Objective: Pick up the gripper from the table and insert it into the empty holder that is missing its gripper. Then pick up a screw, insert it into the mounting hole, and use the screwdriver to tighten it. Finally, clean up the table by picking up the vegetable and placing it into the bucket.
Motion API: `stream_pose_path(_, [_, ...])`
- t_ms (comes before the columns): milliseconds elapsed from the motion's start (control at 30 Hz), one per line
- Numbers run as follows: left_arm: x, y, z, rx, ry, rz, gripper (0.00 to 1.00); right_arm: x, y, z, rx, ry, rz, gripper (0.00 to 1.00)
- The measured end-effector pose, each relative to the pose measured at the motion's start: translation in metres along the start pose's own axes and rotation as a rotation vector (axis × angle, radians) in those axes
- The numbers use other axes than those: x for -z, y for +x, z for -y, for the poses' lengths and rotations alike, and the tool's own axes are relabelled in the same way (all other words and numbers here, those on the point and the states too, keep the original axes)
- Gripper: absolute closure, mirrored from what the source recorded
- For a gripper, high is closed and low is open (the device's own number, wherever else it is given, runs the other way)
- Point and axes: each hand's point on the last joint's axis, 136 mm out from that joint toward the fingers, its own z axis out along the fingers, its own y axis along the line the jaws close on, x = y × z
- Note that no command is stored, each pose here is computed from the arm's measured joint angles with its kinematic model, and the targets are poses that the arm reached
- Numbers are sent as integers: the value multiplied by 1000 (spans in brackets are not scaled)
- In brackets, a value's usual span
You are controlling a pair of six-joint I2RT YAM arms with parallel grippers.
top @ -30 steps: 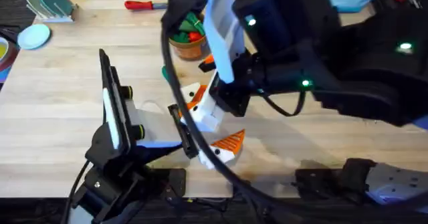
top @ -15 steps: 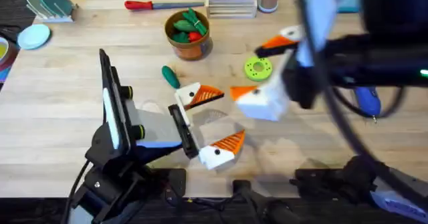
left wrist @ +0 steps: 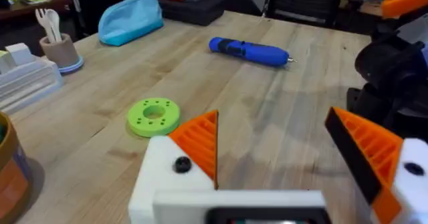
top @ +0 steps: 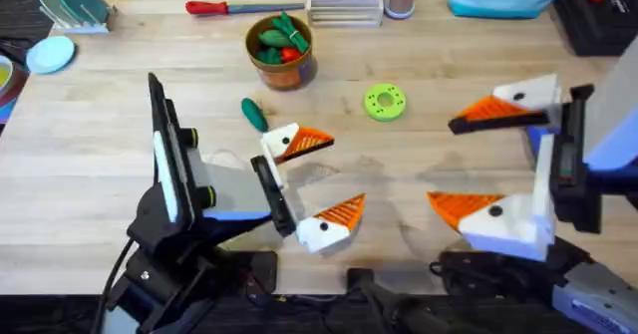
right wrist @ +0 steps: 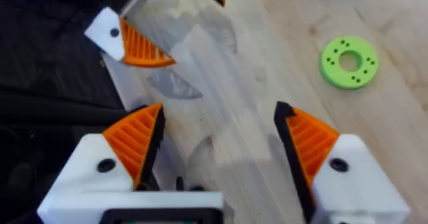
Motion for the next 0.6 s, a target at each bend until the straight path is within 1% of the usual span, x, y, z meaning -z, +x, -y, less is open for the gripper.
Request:
stream_pose_path(167, [0,0,0,0,0,0,12,1,3,-4,15,-27,-3,24])
stream_pose_path(233, [0,0,0,0,0,0,75,1,2,-5,23,-34,1,24])
stream_pose_path(300, [0,0,0,-2,0,0,178,1,2,-6,27,-40,4,22])
stream_pose_path(333, [0,0,0,-2,0,0,254,1,2,-7,29,-42,5,22])
stream_pose_path(367, [0,0,0,-3,1,0,439,1,1,-7,31,-43,6,21])
stream_pose_path(400, [0,0,0,-4,1,0,580,1,1,-7,31,-43,7,22])
stream_pose_path(467, [0,0,0,-5,1,0,894,1,1,-7,32,-43,8,21])
stream_pose_path(500, [0,0,0,-10,1,0,973,1,1,-7,32,-42,9,22])
stream_pose_path(600, [0,0,0,-10,0,0,995,1,0,-7,33,-43,9,21])
